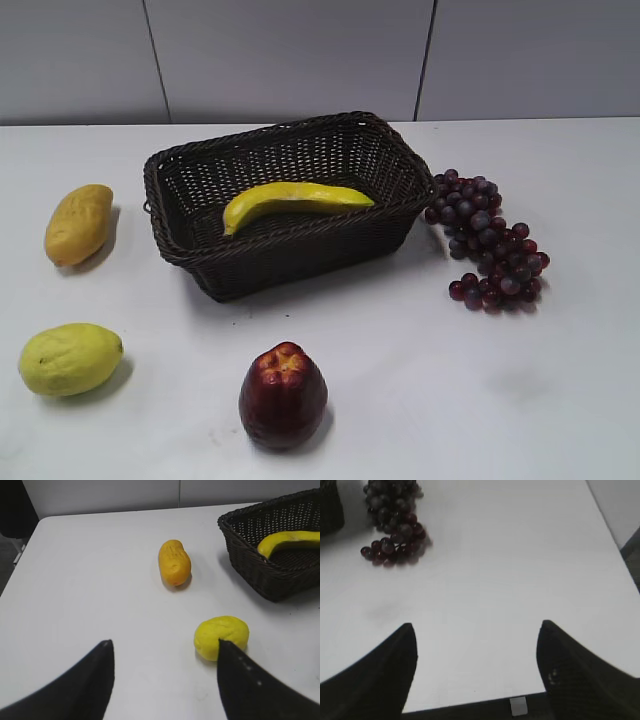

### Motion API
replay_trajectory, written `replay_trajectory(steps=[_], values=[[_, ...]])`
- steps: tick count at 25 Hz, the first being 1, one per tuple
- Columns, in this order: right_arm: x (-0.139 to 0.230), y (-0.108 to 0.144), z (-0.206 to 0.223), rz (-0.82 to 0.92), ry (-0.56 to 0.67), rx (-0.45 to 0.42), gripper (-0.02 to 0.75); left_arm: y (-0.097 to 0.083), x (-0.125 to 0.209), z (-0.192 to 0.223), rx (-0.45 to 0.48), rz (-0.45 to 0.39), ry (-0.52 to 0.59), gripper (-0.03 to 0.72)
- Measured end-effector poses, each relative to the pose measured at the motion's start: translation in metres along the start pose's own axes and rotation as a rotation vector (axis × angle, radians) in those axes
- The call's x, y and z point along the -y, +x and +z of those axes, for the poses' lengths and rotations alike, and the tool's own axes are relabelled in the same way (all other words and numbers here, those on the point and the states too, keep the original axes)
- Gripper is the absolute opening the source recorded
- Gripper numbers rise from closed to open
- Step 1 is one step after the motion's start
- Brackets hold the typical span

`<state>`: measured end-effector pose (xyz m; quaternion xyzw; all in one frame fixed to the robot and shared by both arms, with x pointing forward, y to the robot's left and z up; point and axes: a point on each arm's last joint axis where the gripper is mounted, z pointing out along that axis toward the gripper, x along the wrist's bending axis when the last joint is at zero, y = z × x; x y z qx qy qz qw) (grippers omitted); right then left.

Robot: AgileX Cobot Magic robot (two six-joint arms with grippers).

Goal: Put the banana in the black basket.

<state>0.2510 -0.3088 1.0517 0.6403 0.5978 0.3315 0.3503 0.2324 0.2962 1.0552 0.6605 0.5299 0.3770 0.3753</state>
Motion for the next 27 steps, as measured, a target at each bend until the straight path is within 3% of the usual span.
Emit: replay_trajectory(steps=[6,27], values=[[0.009,-0.003,-0.014,0.024,-0.107,0.016,0.593,0.000,0.000,0.000,0.000,0.000,0.000,0.482],[0.009,-0.003,-0.014,0.023,-0.106,0.018,0.593,0.000,0.000,0.000,0.000,0.000,0.000,0.482]])
